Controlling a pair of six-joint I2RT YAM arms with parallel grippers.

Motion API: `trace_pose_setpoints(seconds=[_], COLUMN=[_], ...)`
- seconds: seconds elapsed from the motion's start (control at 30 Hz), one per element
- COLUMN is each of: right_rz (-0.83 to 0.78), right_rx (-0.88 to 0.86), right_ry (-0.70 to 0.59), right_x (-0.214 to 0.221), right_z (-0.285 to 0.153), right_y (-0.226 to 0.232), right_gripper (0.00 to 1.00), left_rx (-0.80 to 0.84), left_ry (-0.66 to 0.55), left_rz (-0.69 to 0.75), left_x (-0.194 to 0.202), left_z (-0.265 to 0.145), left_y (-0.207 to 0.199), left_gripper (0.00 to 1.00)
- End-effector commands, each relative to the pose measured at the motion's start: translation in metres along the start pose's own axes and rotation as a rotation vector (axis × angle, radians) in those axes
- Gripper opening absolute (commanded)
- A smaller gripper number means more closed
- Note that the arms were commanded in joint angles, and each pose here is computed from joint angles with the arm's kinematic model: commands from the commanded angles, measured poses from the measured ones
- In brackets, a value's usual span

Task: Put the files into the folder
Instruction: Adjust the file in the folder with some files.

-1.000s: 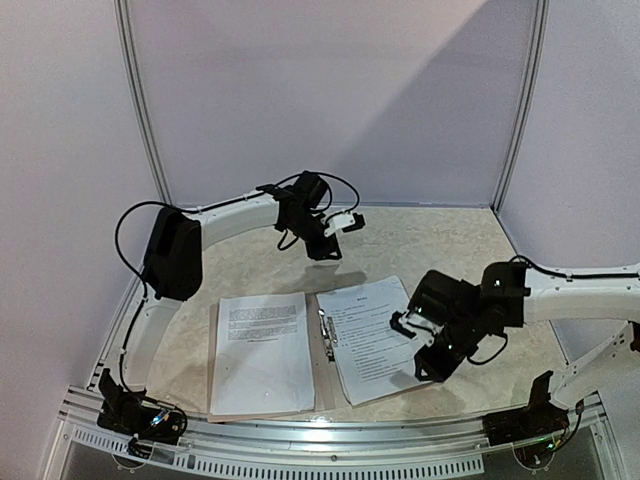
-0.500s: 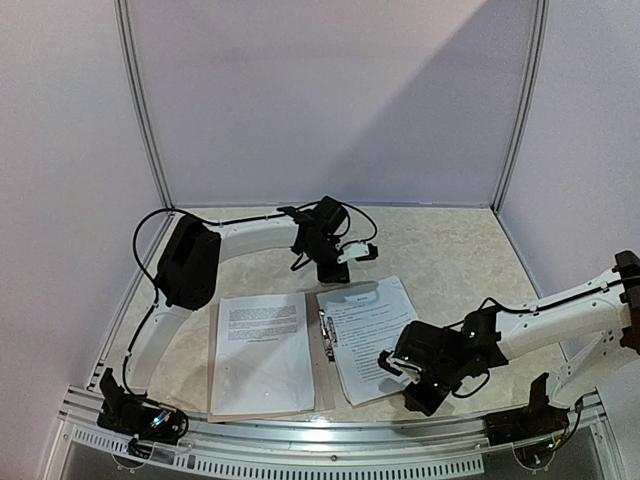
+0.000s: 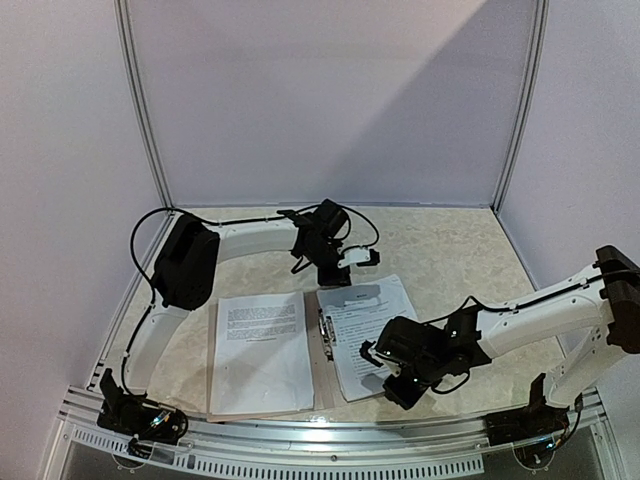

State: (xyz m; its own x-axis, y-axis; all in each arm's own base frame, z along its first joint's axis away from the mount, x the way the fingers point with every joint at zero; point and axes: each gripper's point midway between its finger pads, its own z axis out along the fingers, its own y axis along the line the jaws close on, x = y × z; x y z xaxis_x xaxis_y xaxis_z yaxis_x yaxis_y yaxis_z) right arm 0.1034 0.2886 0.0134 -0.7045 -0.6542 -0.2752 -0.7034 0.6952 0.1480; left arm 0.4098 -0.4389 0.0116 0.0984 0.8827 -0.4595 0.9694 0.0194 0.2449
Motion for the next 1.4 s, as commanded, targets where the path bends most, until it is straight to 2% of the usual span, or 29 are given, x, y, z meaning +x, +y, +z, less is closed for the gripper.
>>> trace_pose_setpoints(seconds=[0.0,0.13,0.2,0.37,0.43,0.53,0.63,0.77,0.87,1.0,1.07,1.17,1.37], right_rz=[0.002,-0.006,-0.021,-0.068,-0.034,0.098,0.264,0.503,0.550,0.527,0.510,0.480,0.486], right_rx=[0.082,0.066,-0.016,-0.199,-0.192,-0.150,0.044,0.417,0.517,0.561,0.530,0.440,0.427], right_ry=[0.043,0.066,0.057,-0.063,-0.130,-0.191,-0.228,-0.136,-0.101,-0.046,-0.022,0.013,0.008], right_x=[0.010,0.017,0.013,-0.023,-0.043,-0.063,-0.066,-0.017,-0.001,0.007,0.008,0.005,0.005], right_z=[0.014,0.010,0.004,-0.031,-0.048,-0.066,-0.076,-0.080,-0.077,-0.064,-0.051,-0.031,-0.030], right_y=[-0.021,-0.019,-0.004,0.035,0.029,-0.001,-0.060,-0.153,-0.176,-0.183,-0.179,-0.166,-0.164], right_gripper=[0.08,0.09,0.11,0.13,0.13,0.13,0.14,0.14,0.14,0.14,0.13,0.12,0.11], left_rx=[0.145,0.102,0.044,-0.148,-0.215,-0.265,-0.233,-0.146,-0.076,0.023,0.041,0.052,0.028], left_ry=[0.091,0.072,0.066,0.020,0.011,0.004,0.023,0.102,0.151,0.194,0.215,0.238,0.227], left_rz=[0.011,0.030,0.042,0.050,0.068,0.091,0.089,0.096,0.083,0.038,0.032,0.027,0.032], left_x=[0.024,0.013,0.005,-0.023,-0.033,-0.042,-0.035,-0.001,0.021,0.044,0.054,0.063,0.061], left_z=[0.011,0.002,-0.006,-0.046,-0.065,-0.090,-0.104,-0.110,-0.111,-0.104,-0.094,-0.081,-0.067], left_y=[-0.048,-0.034,-0.016,0.047,0.064,0.074,0.064,0.027,0.001,-0.033,-0.044,-0.054,-0.051], left_gripper=[0.39,0.39,0.39,0.42,0.44,0.45,0.45,0.44,0.44,0.43,0.42,0.40,0.39])
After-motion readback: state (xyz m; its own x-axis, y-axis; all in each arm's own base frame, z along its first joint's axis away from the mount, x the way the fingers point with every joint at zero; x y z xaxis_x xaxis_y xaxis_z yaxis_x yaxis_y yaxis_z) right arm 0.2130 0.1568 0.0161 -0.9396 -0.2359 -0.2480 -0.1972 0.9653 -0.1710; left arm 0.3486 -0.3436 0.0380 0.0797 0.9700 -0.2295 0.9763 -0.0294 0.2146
